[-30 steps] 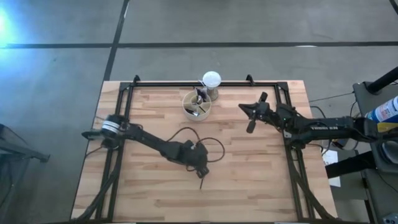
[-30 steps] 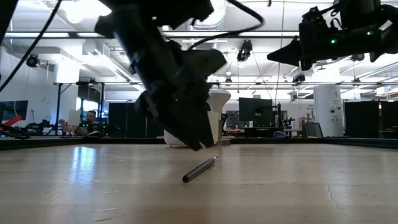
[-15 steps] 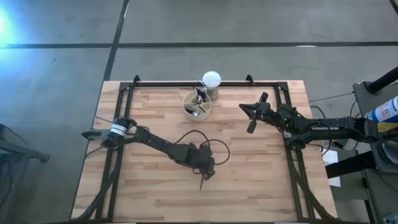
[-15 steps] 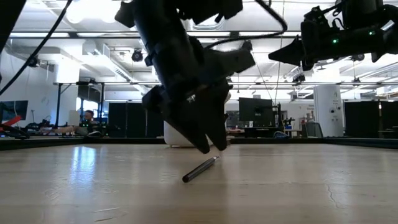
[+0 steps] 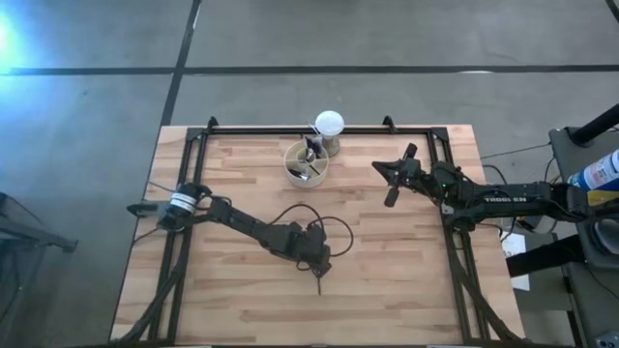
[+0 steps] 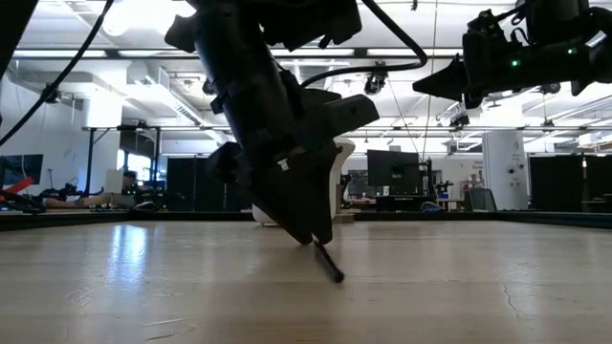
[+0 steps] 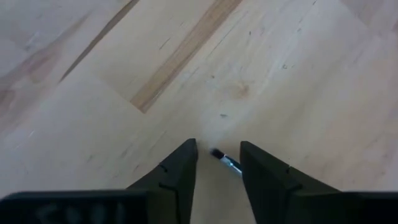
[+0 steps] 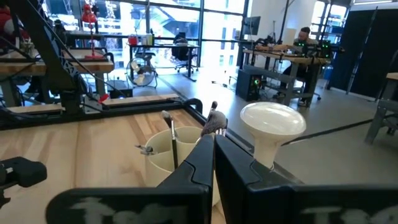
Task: Put items in baskets/containers
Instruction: Put the black eyeshadow brush into the white organizer
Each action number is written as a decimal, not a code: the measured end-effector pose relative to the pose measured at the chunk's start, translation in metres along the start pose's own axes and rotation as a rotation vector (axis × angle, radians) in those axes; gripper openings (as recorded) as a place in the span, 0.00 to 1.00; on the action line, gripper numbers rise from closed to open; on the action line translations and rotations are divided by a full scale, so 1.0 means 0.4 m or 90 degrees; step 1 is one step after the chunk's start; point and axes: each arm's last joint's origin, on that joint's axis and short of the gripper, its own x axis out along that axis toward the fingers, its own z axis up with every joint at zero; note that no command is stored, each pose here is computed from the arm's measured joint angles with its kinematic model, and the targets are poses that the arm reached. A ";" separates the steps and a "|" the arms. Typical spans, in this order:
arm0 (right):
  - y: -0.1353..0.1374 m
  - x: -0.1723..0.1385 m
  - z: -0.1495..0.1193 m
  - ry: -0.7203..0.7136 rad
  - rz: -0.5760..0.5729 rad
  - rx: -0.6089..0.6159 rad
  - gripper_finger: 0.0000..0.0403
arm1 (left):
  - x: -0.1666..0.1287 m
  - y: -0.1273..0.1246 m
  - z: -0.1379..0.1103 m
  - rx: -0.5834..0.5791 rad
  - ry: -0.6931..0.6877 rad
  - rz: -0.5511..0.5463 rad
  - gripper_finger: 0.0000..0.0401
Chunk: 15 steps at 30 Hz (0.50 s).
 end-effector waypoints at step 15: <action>0.000 0.000 -0.001 0.001 0.000 0.000 0.02 | -0.019 0.005 0.002 0.066 0.001 0.007 0.01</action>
